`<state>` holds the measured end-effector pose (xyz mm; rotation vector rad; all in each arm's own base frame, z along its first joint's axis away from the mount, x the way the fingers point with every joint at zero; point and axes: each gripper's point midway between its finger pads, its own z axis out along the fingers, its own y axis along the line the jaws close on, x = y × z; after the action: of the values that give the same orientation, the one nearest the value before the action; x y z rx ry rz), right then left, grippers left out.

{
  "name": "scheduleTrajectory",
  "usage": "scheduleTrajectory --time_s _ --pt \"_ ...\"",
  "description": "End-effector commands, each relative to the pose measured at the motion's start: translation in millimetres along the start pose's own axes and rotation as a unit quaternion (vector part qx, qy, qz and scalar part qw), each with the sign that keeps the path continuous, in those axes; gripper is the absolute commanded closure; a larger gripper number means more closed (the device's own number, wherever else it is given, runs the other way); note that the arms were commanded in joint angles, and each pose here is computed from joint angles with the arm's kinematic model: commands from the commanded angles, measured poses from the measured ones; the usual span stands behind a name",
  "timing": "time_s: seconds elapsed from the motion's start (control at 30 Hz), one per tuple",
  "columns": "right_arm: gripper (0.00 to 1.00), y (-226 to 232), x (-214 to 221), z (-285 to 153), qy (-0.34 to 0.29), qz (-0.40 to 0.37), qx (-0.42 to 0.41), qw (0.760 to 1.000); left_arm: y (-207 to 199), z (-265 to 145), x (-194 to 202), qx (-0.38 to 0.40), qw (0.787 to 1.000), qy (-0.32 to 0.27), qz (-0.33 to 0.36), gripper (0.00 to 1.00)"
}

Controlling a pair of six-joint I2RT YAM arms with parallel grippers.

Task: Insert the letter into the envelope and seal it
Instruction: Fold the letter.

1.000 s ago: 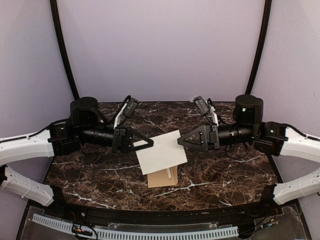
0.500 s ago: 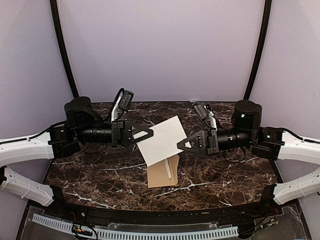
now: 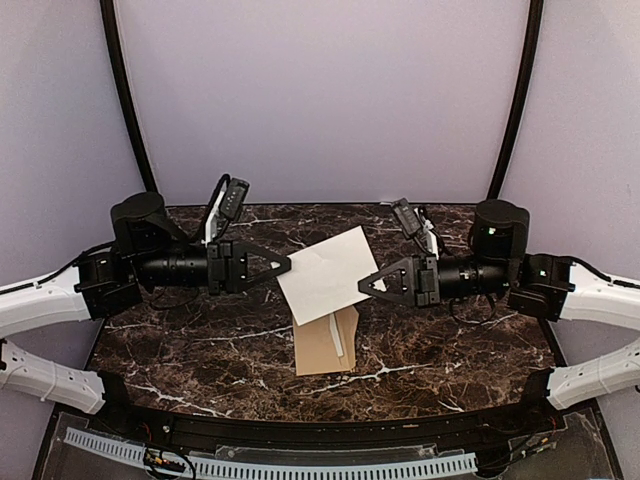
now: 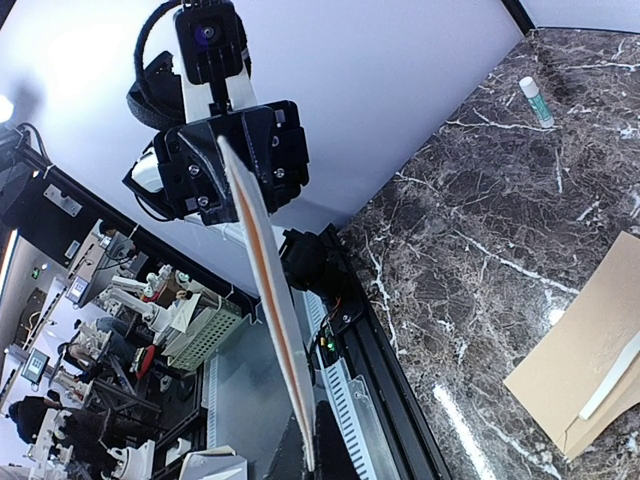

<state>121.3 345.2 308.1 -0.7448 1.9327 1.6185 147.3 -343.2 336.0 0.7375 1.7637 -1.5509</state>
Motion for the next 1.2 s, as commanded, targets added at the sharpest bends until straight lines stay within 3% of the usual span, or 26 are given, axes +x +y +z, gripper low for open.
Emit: scheduleTrajectory --time_s 0.0,0.17,0.43,0.57,0.67,1.0,1.17 --pt "1.00 10.5 -8.6 -0.8 -0.010 -0.017 -0.009 1.000 1.2 -7.1 1.8 -0.012 1.000 -0.002 0.009 0.86" --pt "1.00 10.9 -9.4 0.2 -0.010 -0.018 -0.010 1.000 1.0 -7.7 1.8 -0.012 1.000 -0.003 0.009 1.00" --pt "1.00 10.4 -10.3 -2.9 -0.015 -0.018 -0.004 1.000 1.6 -8.9 2.1 -0.014 1.000 -0.003 0.010 1.00" --pt "1.00 10.5 -11.0 -4.7 -0.017 -0.017 -0.002 1.000 3.4 -11.4 0.7 -0.021 1.000 -0.007 0.010 0.86" --pt "1.00 10.6 -11.1 -5.2 -0.018 -0.018 0.000 1.000 3.6 -12.4 0.7 -0.022 1.000 -0.007 0.009 0.84" --pt "1.00 9.7 -11.9 -6.3 -0.022 -0.018 0.004 1.000 4.5 -12.8 1.7 -0.023 1.000 -0.007 0.007 1.00" --pt "1.00 10.9 -12.6 -7.0 -0.021 -0.018 0.004 1.000 4.3 -13.2 2.9 -0.022 1.000 -0.005 0.006 1.00"
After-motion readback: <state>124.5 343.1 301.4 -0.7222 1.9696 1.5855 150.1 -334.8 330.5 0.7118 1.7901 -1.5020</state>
